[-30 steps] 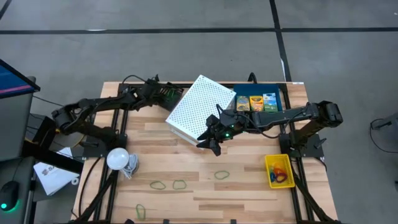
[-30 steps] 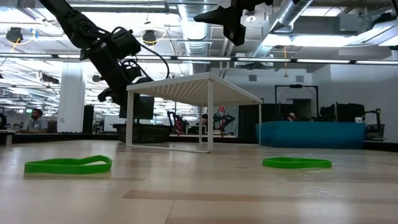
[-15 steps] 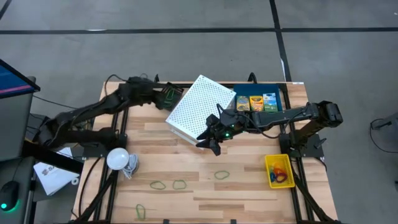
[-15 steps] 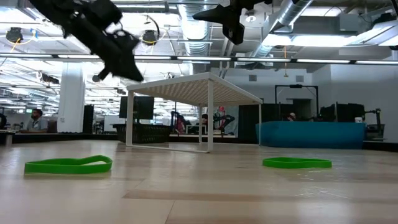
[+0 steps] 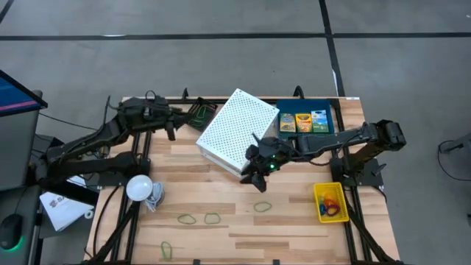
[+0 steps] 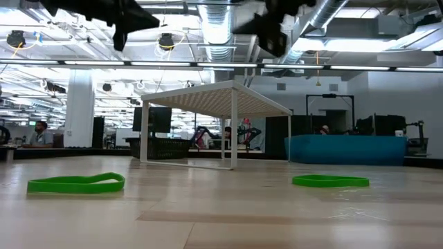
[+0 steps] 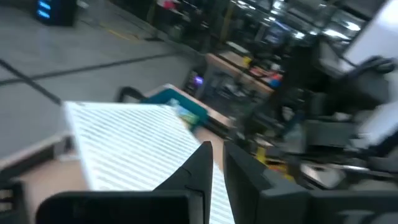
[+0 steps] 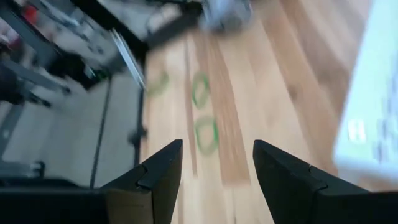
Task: Pick & Place Office Desk Supplies
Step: Put the green rubber band into the black bin
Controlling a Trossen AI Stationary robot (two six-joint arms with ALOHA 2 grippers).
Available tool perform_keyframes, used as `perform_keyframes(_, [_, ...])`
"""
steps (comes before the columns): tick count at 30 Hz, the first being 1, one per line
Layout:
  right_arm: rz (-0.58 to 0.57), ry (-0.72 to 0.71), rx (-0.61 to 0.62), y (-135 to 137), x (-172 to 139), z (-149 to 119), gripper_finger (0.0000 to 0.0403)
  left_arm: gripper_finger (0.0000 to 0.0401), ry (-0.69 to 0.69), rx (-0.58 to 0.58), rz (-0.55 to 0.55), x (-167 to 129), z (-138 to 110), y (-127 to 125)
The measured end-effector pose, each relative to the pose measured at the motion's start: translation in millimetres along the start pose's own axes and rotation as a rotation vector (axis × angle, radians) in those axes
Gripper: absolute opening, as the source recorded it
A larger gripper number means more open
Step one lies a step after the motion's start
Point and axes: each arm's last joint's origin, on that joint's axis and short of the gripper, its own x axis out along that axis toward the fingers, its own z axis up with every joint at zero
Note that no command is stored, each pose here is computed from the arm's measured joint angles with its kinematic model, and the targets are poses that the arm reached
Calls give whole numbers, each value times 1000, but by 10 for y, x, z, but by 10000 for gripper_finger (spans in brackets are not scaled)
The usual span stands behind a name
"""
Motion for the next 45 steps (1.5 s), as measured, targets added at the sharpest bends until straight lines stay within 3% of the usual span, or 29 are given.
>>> perform_keyframes(5, [-70,168,28,25,9,-219,193,48,64,-25,-138,55,-39,-261])
perform_keyframes(11, [-119,260,59,123,14,-399,193,67,148,24,-261,167,12,-730])
perform_keyframes(17, [-289,372,61,239,-10,-734,193,69,441,178,-201,220,-155,-1021])
perform_keyframes(19, [-352,396,50,263,-10,-882,193,70,461,198,-172,230,-202,-1046])
perform_keyframes(29, [-415,389,132,190,240,-1328,193,69,436,209,-128,250,-211,-1056])
perform_keyframes(37, [-413,379,153,120,518,-1413,191,67,424,215,-111,250,-205,-1050])
perform_keyframes(42, [-490,377,163,21,548,-1421,171,65,418,209,-113,252,-200,-1054])
perform_keyframes(45, [-468,362,168,-4,627,-1404,156,65,414,205,-113,254,-196,-1055])
